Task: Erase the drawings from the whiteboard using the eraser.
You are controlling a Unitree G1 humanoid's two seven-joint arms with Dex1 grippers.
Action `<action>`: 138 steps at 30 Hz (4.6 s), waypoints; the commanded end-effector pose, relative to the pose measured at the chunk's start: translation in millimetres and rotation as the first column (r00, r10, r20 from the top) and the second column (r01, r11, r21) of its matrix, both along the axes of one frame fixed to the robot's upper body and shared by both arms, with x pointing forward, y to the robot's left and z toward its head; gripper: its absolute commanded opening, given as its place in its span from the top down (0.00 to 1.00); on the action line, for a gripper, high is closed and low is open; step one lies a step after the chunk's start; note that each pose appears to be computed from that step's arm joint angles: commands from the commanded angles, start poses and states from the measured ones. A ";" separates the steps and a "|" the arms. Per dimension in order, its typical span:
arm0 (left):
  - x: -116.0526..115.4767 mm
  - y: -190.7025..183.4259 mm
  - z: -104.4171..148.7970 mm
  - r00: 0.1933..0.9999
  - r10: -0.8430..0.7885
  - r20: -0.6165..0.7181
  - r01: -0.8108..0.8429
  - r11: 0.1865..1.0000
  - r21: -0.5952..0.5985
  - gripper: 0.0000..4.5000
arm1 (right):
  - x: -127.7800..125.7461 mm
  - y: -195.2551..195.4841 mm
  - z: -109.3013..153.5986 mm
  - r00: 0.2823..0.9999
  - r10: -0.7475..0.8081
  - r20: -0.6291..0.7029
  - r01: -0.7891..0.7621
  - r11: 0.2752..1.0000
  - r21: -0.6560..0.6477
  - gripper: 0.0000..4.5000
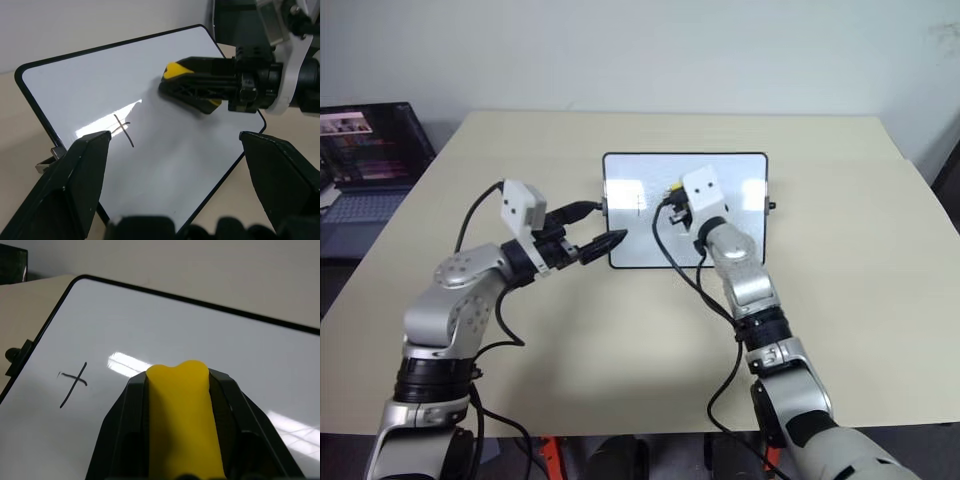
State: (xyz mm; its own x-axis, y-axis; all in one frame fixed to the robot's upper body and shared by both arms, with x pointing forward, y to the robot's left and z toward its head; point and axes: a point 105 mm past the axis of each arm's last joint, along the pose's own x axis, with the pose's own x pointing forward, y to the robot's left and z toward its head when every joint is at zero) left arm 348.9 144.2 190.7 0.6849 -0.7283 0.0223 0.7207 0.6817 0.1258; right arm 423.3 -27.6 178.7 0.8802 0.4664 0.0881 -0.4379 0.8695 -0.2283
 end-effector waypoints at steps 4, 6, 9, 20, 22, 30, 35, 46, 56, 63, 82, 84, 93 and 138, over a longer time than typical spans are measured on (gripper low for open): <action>-5.1 -2.9 13.6 0.998 -0.005 0.059 0.005 1.000 -0.008 0.00 | 1.3 6.5 -13.0 0.999 0.020 0.025 -0.018 0.995 -0.094 0.71; -5.7 -2.1 13.4 0.998 -0.002 0.058 0.003 1.000 -0.008 0.00 | -0.6 1.6 -16.8 1.000 0.021 0.024 -0.018 0.994 -0.111 0.71; -6.6 -2.8 12.8 0.998 -0.001 0.057 0.002 1.000 -0.009 0.00 | -4.7 -9.2 -23.1 1.000 0.010 0.008 -0.009 0.993 -0.117 0.71; -4.1 -5.5 12.9 0.998 -0.014 0.054 0.015 1.000 -0.009 0.00 | -22.7 -55.7 -27.6 0.997 -0.072 -0.037 0.068 0.993 -0.096 0.71; -3.6 -6.6 13.1 0.998 -0.020 0.054 0.020 1.000 -0.009 0.00 | -26.9 -53.0 -19.9 0.998 -0.047 -0.049 0.046 0.999 -0.018 0.71; -2.8 -5.3 13.7 0.998 -0.020 0.054 0.020 1.000 -0.007 0.00 | -57.2 -60.0 2.8 0.996 0.002 -0.087 0.004 0.997 0.073 0.71; -3.4 -4.9 12.6 0.999 -0.021 0.050 0.021 1.000 -0.008 0.00 | -65.3 -69.3 5.4 0.992 -0.025 -0.120 0.035 0.997 0.075 0.71; -1.8 -4.4 13.3 0.998 -0.021 0.053 0.021 1.000 -0.004 0.00 | -58.4 -66.4 11.8 0.994 -0.040 -0.101 0.047 0.996 0.073 0.71; -10.3 26.1 4.7 0.993 0.108 0.042 -0.108 0.994 0.013 0.00 | -48.5 -50.9 20.9 0.998 0.001 -0.066 0.004 0.997 0.079 0.71; -16.2 33.2 0.3 0.987 0.153 0.041 -0.154 0.988 0.012 0.00 | -47.1 -43.4 20.9 0.998 0.029 -0.063 -0.024 0.996 0.082 0.71; -13.9 32.2 7.9 0.986 0.155 0.068 -0.156 0.988 0.013 0.00 | -44.9 -29.6 32.9 0.997 0.073 -0.019 -0.071 0.994 0.088 0.71; -13.5 30.8 8.4 0.986 0.150 0.070 -0.151 0.988 0.012 0.00 | -45.1 -28.7 33.5 0.997 0.076 -0.017 -0.074 0.993 0.089 0.71; -13.2 27.8 8.1 0.988 0.136 0.068 -0.137 0.991 0.012 0.00 | -44.4 -25.3 41.8 0.997 0.080 0.002 -0.080 0.992 0.097 0.71; -1.9 32.0 24.1 0.971 0.155 0.185 -0.165 0.985 0.043 0.00 | -37.0 16.8 60.4 0.985 0.162 0.067 -0.169 0.979 0.114 0.71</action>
